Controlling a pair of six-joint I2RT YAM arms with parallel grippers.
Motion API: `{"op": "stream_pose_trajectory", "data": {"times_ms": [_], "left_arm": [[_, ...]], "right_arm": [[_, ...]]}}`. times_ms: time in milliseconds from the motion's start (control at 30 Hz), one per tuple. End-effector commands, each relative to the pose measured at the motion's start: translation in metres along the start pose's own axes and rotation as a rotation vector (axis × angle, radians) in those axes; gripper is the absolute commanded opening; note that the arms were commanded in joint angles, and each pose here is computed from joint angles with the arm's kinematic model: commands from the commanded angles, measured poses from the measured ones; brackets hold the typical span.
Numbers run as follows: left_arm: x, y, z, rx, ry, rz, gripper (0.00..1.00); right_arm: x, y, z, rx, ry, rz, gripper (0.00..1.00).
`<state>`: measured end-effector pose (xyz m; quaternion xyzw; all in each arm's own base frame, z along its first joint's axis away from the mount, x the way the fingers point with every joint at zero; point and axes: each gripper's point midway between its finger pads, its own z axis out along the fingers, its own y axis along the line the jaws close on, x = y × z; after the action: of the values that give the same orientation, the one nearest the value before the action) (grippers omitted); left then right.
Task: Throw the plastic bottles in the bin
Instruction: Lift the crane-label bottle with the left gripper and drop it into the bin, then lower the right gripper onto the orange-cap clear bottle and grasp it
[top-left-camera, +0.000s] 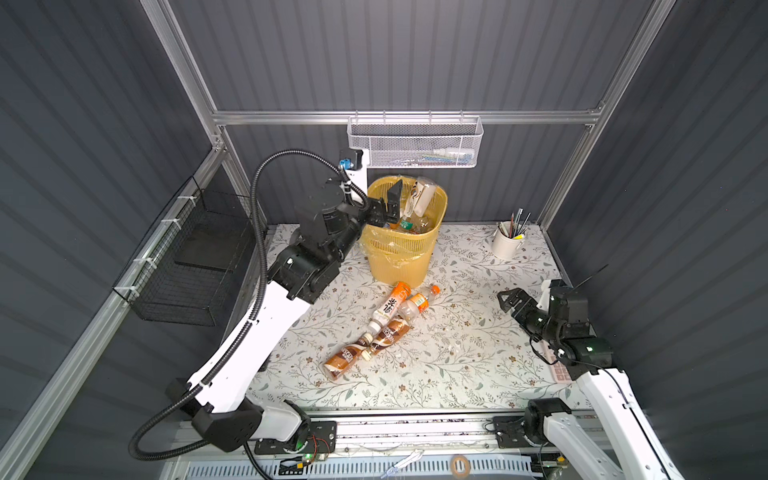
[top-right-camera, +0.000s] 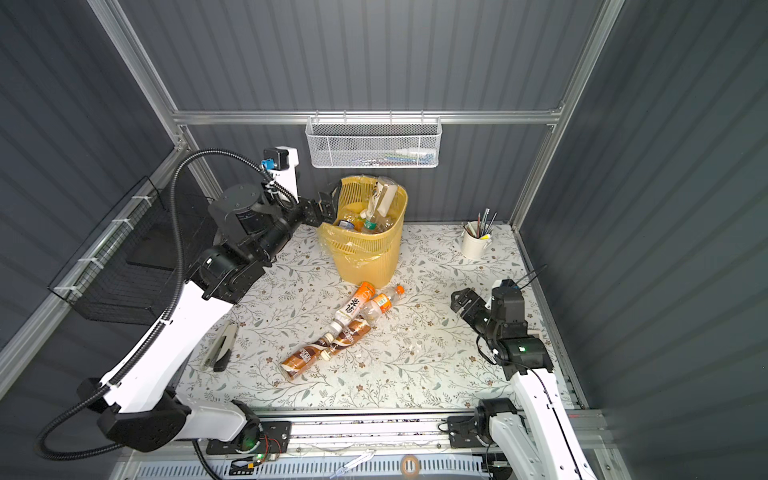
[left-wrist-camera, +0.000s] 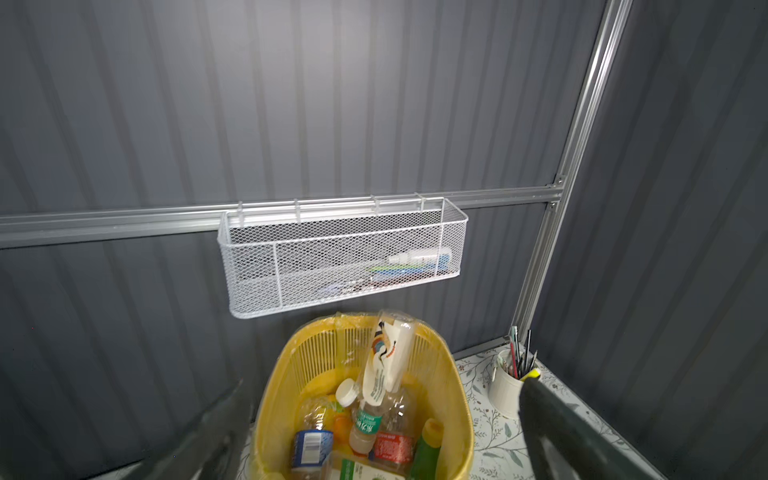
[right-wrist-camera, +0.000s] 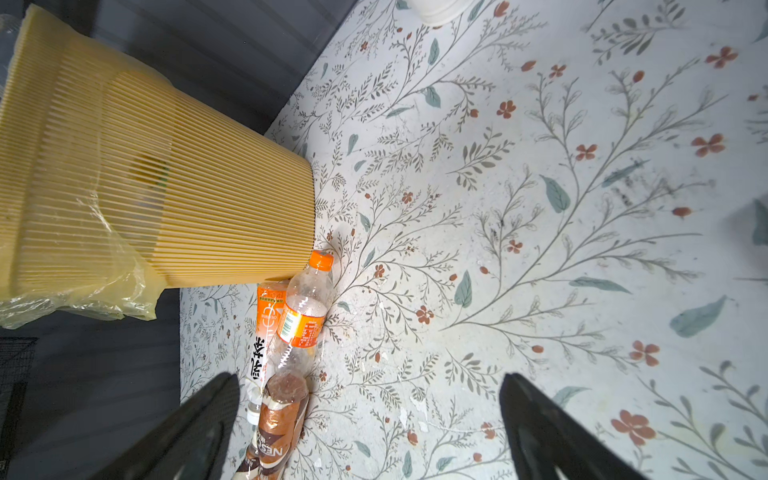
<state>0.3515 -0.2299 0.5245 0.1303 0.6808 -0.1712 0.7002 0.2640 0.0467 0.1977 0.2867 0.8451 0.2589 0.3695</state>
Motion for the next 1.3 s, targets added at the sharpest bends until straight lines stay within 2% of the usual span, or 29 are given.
{"op": "stream_pose_trajectory", "data": {"times_ms": [0, 167, 467, 633, 800, 1033, 1267], "left_arm": [[0.049, 0.012, 0.001, -0.071, 0.145, 0.016, 1.0], [0.096, 0.027, -0.019, -0.128, 0.278, 0.032, 1.0], [0.171, 0.051, -0.075, -0.198, 0.41, -0.007, 1.0], [0.237, 0.061, -0.105, -0.237, 0.596, -0.008, 1.0], [0.298, 0.061, -0.127, -0.246, 0.766, -0.054, 1.0], [0.338, 0.061, -0.149, -0.253, 0.871, -0.086, 1.0], [0.36, 0.072, -0.165, -0.334, 0.937, -0.099, 1.0]], "right_arm": [[0.004, 0.007, 0.004, -0.036, 0.02, 0.016, 0.99], [0.011, 0.01, 0.013, -0.045, 0.046, 0.024, 0.99], [0.019, 0.031, 0.034, -0.07, 0.079, -0.001, 0.99], [0.037, 0.039, 0.05, -0.053, 0.128, -0.028, 0.99], [0.061, 0.042, 0.073, -0.007, 0.175, -0.006, 0.99], [0.088, 0.057, 0.106, 0.056, 0.214, 0.035, 0.99], [0.124, 0.08, 0.146, 0.085, 0.316, 0.063, 0.99]]}}
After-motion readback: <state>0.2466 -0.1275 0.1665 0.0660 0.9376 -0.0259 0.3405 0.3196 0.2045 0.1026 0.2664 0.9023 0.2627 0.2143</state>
